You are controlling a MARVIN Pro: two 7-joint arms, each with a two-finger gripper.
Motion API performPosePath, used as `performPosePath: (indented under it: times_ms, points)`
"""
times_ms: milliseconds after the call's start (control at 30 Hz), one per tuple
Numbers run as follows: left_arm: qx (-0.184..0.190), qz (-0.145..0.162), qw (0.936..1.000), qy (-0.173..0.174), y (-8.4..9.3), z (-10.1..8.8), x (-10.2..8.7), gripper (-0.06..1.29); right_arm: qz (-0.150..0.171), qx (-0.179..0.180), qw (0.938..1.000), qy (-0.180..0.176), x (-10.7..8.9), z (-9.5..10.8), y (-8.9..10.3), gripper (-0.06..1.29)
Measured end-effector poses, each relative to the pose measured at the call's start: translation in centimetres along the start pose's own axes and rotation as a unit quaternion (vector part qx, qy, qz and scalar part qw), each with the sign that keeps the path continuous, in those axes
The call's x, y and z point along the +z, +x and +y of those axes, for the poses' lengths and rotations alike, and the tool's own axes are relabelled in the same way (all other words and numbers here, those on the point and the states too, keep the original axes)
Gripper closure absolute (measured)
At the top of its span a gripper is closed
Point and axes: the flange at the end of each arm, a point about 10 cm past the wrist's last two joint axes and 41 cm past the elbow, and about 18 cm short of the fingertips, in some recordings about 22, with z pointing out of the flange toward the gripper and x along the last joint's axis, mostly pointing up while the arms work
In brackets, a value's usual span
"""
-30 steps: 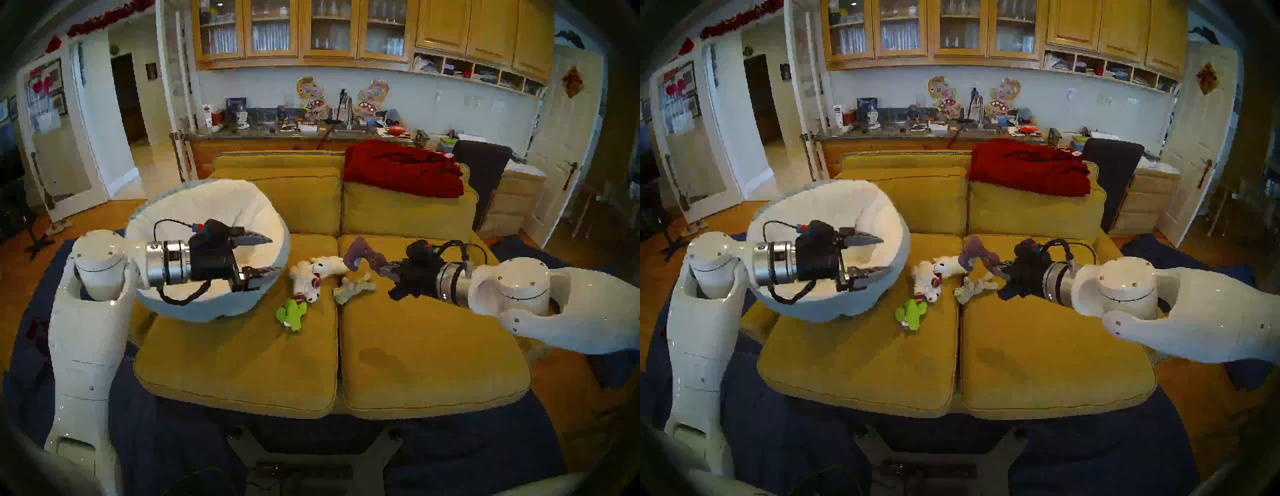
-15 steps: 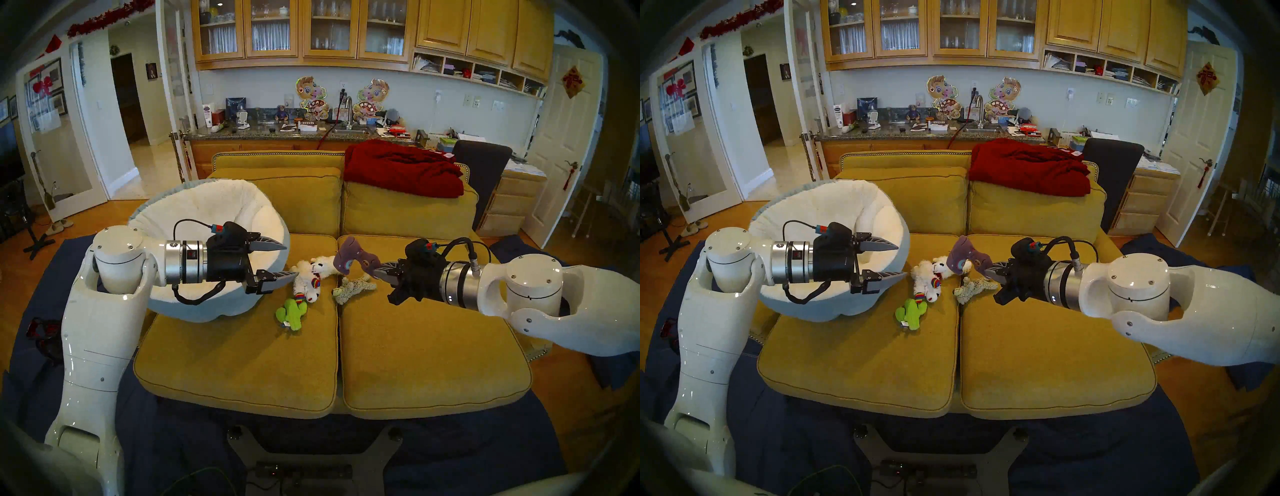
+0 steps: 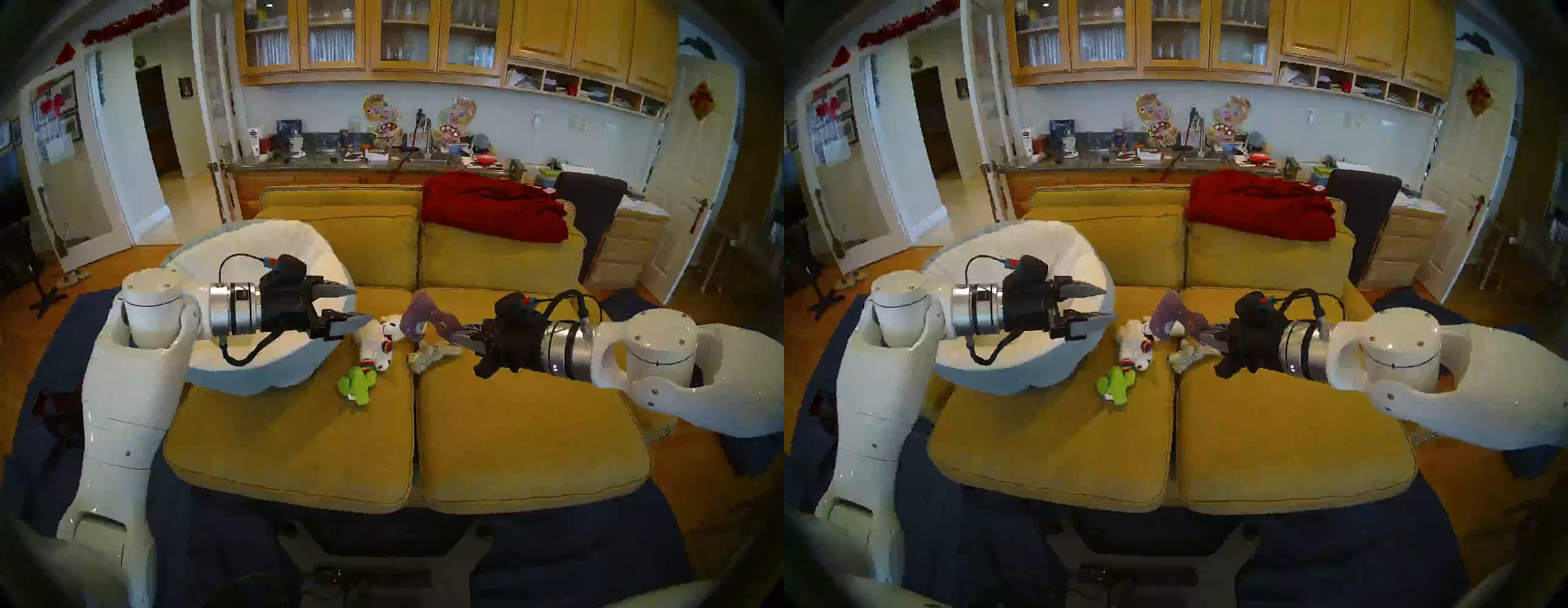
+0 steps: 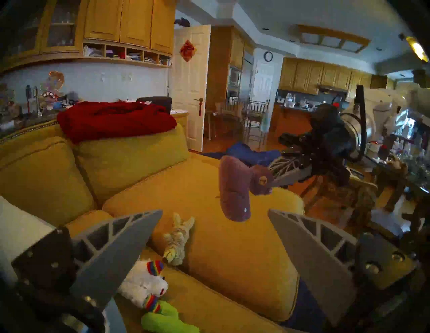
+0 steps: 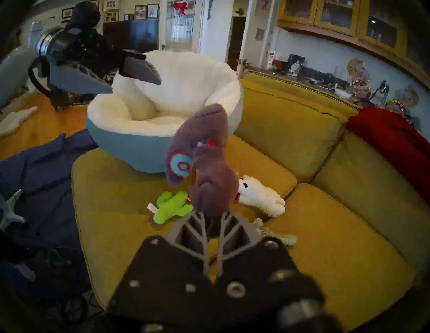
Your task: Put toys into dog bed
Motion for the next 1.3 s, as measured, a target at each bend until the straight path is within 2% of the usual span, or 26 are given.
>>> performPosePath:
  times_ms: [233,700,933,1300]
  points:
    - [-0.012,-0.006,0.9995,-0.029,-0.1,1.4,1.5,0.0,0.002,0.003,0.9999,0.01,-0.1,-0.2,0.1,1.27]
    - [-0.017,-0.017,0.9971,-0.072,-0.5,2.9,2.3,0.0,0.008,0.005,0.9997,0.023,-0.3,-0.4,0.3,1.27]
    - [-0.015,-0.019,0.9957,-0.089,-0.7,3.3,2.4,0.0,0.013,0.01,0.9993,0.033,-0.4,-0.6,0.4,1.27]
    - [-0.012,-0.018,0.9953,-0.095,-0.6,3.2,1.9,0.0,0.014,0.009,0.9991,0.039,-0.4,-0.7,0.5,1.27]
